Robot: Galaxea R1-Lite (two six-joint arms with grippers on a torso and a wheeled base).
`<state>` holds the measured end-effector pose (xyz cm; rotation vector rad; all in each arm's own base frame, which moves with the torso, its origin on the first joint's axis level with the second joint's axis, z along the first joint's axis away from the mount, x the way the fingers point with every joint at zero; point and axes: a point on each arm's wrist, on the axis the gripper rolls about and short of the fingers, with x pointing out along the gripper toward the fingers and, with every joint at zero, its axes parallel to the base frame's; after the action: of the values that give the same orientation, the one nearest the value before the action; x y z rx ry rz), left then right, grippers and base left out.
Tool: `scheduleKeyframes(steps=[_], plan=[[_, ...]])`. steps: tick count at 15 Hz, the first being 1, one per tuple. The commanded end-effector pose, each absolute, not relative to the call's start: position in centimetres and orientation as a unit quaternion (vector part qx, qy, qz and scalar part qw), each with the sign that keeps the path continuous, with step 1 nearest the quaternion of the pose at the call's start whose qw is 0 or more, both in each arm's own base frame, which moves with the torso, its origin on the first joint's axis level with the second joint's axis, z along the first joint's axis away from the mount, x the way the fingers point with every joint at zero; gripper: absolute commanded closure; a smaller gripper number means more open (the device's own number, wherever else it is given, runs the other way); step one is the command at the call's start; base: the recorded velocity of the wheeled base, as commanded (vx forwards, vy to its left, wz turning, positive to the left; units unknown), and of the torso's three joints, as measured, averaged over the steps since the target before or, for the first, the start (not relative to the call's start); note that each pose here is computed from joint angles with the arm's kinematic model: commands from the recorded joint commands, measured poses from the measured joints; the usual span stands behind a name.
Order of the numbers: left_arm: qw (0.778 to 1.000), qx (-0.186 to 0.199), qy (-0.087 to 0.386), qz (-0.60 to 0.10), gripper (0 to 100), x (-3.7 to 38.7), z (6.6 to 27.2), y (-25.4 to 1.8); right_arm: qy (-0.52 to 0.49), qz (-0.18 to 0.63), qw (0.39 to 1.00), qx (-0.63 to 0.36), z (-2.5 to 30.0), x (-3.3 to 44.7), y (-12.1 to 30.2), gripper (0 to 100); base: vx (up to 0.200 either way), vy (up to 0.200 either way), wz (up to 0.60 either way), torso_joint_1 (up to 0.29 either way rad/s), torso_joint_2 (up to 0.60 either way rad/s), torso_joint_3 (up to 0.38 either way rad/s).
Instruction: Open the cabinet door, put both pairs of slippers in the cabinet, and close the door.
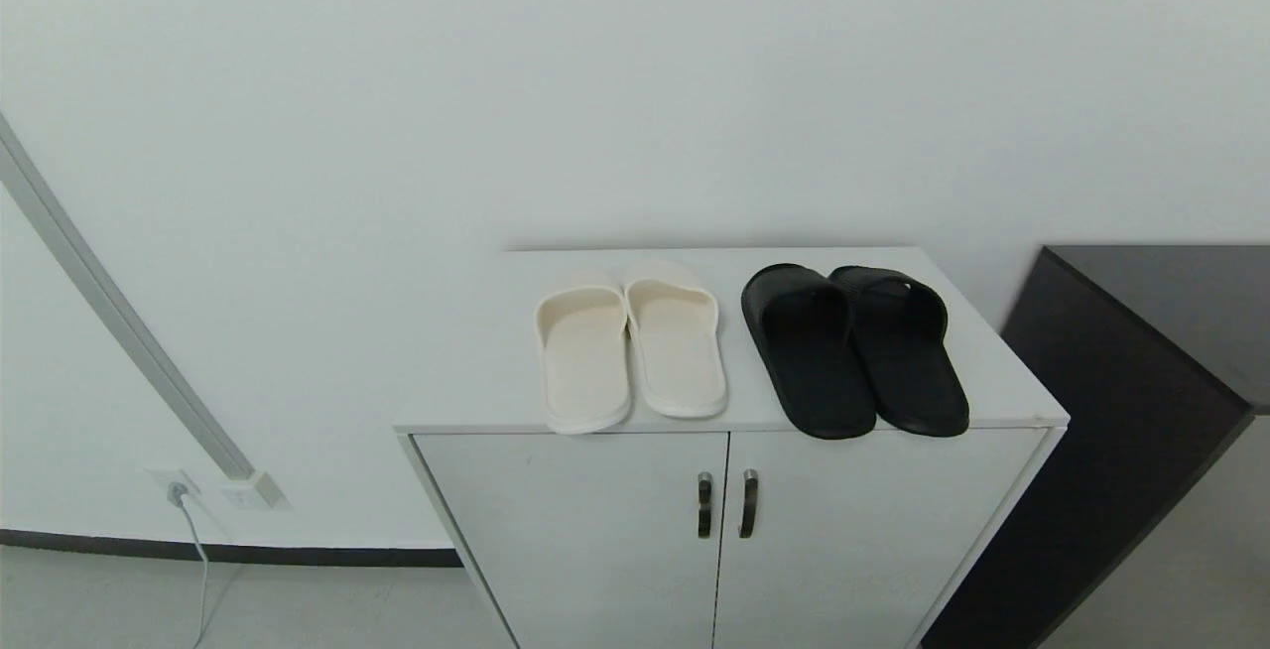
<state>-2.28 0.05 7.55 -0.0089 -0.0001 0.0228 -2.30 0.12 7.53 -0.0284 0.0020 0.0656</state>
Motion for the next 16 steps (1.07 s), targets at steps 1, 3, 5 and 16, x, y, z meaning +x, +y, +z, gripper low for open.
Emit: scheduleKeyframes(steps=[1, 3, 5, 16], plan=[[1.000, -0.005, 0.001, 0.012, 0, -2.3, 7.6, 0.1, 0.001, 0.038, 0.999, -0.024, 7.5, -2.3, 0.1, 0, 0.000, 0.000, 0.00, 0.000, 0.00, 0.000], [1.000, -0.004, 0.000, 0.012, 0, -2.3, 7.5, 0.1, 0.004, 0.039, 0.999, -0.022, 7.6, -2.2, 0.1, 0, 0.000, 0.000, 0.00, 0.000, 0.00, 0.000], [1.000, -0.004, 0.000, 0.011, 0, -2.3, 7.5, 0.0, -0.035, 0.041, 0.999, -0.002, 10.8, -2.7, 0.1, 0, 0.000, 0.000, 0.00, 0.000, 0.00, 0.000], [1.000, 0.004, 0.001, 0.005, 0, -2.3, 7.6, 0.0, 0.174, 0.256, 0.950, 0.031, 21.2, 12.3, 11.4, 0, 0.000, 0.000, 0.00, 0.000, 0.00, 0.000]])
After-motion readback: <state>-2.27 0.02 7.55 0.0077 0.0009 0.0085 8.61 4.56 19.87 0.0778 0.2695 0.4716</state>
